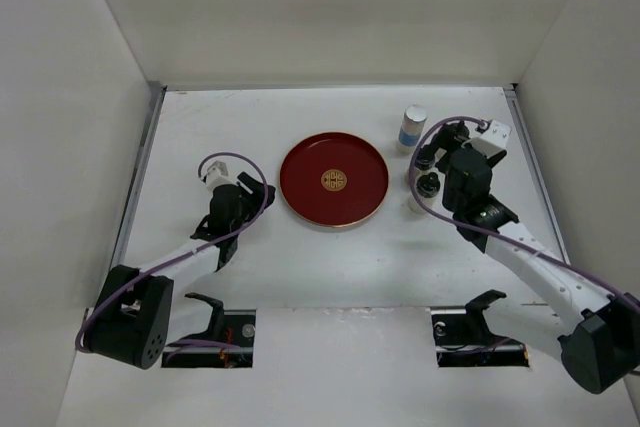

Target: Organize the condiment bottles

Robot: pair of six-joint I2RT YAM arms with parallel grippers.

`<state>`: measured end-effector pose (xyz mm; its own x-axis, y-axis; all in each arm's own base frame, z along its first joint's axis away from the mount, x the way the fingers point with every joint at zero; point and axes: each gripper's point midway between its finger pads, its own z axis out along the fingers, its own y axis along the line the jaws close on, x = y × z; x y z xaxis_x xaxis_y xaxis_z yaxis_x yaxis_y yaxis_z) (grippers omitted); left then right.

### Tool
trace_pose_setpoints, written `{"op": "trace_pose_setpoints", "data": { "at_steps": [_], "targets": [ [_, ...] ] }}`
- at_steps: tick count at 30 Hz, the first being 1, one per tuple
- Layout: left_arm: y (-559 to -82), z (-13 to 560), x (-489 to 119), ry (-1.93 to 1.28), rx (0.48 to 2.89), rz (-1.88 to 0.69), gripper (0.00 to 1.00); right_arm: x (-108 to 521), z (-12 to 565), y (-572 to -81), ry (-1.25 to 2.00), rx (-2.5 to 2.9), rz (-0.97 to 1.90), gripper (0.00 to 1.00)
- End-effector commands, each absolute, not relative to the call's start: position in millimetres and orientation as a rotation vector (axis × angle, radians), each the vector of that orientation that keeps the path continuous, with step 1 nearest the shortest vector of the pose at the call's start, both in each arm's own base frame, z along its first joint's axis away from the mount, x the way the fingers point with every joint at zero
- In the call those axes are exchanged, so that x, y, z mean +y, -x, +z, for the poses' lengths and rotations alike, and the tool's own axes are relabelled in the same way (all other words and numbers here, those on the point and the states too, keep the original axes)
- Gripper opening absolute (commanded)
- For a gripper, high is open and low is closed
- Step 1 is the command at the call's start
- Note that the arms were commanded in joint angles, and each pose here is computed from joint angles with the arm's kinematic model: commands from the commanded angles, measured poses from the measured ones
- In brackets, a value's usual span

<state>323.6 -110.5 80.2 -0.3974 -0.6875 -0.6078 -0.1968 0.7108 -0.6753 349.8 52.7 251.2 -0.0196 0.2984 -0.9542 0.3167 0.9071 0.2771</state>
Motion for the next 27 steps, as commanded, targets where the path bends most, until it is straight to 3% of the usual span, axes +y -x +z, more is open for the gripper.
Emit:
{"op": "trace_pose_setpoints", "data": {
  "at_steps": [1, 6, 8, 9, 11, 13, 16, 18, 19, 20, 27],
  "targets": [
    [-329.8, 98.5, -114.6, 0.661, 1.867, -0.7, 0.57, 57.6, 296.3, -360.4, -0.474, 1.517, 0.056, 1.0],
    [-328.9, 102.3, -109.0, 0.675, 1.836, -0.703, 0.57, 65.5, 287.8, -378.7, -0.399, 1.583, 0.065, 0.97],
    [-329.5, 101.7, -107.2, 0.68, 1.83, -0.694, 0.57, 72.4, 283.3, -386.7, -0.368, 1.614, 0.075, 0.81],
    [-329.4, 100.3, -107.4, 0.682, 1.835, -0.694, 0.57, 75.4, 279.5, -394.6, -0.345, 1.643, 0.074, 0.62],
    [-329.4, 100.3, -109.1, 0.678, 1.838, -0.699, 0.56, 79.0, 275.5, -405.6, -0.327, 1.682, 0.075, 0.42],
    [-329.7, 100.6, -111.3, 0.667, 1.841, -0.697, 0.57, 78.2, 272.0, -416.5, -0.338, 1.703, 0.073, 0.36],
    [-329.2, 98.8, -111.7, 0.663, 1.852, -0.705, 0.57, 85.1, 264.8, -437.1, -0.31, 1.748, 0.074, 0.52],
    [-329.4, 102.4, -110.9, 0.662, 1.839, -0.708, 0.57, 86.7, 255.6, -451.9, -0.307, 1.781, 0.066, 0.85],
    [-329.2, 103.2, -110.5, 0.661, 1.835, -0.706, 0.57, 84.4, 251.0, -459.1, -0.317, 1.795, 0.056, 0.96],
    [-329.3, 103.2, -110.2, 0.661, 1.835, -0.703, 0.57, 82.2, 246.6, -466.4, -0.325, 1.801, 0.046, 1.0],
    [-328.9, 99.1, -111.0, 0.66, 1.845, -0.703, 0.57, 77.9, 217.1, -517.1, -0.323, 1.879, 0.039, 1.0]
  ]
}}
